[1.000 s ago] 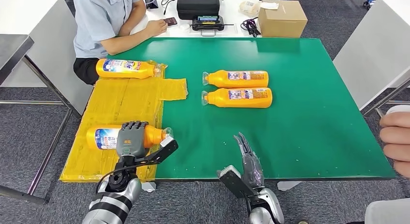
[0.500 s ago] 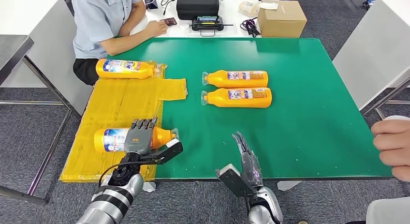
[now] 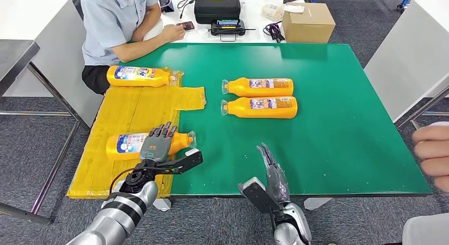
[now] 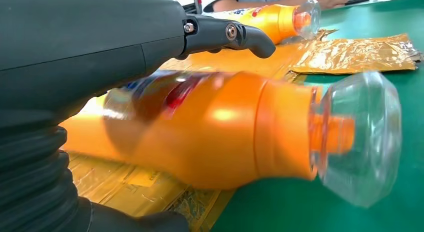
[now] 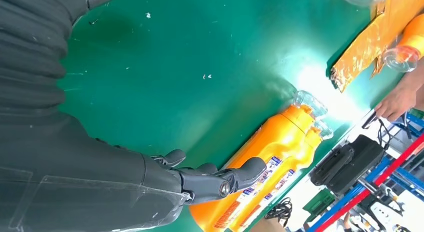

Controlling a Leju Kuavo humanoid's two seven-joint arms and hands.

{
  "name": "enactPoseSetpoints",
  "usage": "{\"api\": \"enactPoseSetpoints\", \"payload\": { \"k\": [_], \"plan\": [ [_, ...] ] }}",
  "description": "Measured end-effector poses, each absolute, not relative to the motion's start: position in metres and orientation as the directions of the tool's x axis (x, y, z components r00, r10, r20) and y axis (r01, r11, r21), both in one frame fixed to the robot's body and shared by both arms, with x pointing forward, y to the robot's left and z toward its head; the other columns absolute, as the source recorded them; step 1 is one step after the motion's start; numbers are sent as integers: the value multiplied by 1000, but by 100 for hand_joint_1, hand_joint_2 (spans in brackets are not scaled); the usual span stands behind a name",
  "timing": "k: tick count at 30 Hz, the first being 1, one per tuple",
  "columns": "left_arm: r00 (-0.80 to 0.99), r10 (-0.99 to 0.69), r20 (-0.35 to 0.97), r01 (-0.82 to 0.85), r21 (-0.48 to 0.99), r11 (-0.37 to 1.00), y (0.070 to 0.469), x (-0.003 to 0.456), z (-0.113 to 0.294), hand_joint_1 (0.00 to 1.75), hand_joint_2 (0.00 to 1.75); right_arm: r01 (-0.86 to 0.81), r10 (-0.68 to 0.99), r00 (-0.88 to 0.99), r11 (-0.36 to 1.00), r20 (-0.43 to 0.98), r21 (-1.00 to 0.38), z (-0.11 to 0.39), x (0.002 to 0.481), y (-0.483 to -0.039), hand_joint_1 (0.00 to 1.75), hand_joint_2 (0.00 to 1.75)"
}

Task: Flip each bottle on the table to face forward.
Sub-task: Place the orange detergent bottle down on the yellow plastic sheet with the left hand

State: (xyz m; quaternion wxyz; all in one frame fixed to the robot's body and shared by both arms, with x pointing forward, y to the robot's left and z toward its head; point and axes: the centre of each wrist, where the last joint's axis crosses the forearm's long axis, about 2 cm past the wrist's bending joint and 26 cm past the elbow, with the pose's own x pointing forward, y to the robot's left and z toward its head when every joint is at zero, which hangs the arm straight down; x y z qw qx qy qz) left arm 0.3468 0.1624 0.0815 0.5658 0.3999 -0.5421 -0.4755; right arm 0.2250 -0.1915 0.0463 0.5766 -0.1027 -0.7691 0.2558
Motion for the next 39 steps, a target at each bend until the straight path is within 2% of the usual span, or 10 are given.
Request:
{"api": "enactPoseSetpoints", "payload": {
  "k": [10,18,21,24,28,29,31,33,36,39],
  "plan": [
    [-28,-971,238,114,966,233,163,349,82,0,175,-131,458,-314,847,832,-515,46,226,-195,0,175],
    [-146,-962,232,-78,966,245,150,329,80,0,175,-90,475,-320,846,820,-526,44,222,-197,0,175],
    [-238,-939,249,-186,937,296,141,315,87,0,175,-63,475,-319,853,820,-518,42,219,-198,0,175],
    [-387,-862,328,-259,859,443,130,293,96,0,175,-38,426,-309,888,850,-459,39,213,-200,0,175],
    [-617,-622,482,-267,616,741,113,261,112,0,175,-65,172,-254,979,952,-195,38,206,-199,0,0],
    [-649,-551,525,-263,525,810,110,256,117,0,175,-63,111,-243,990,964,-130,39,205,-198,0,0],
    [-644,-390,658,-241,309,920,106,248,122,0,175,-15,93,-250,995,964,-100,42,202,-199,0,87],
    [-596,-199,778,-220,79,972,103,242,127,0,175,58,161,-280,987,947,-150,48,200,-201,0,175],
    [-556,-42,830,-185,-74,980,97,238,133,0,175,179,352,-332,934,875,-308,56,200,-205,0,175],
    [-505,58,861,-104,-127,986,91,235,138,0,175,323,636,-400,771,659,-549,64,201,-212,0,175]
  ]
}}
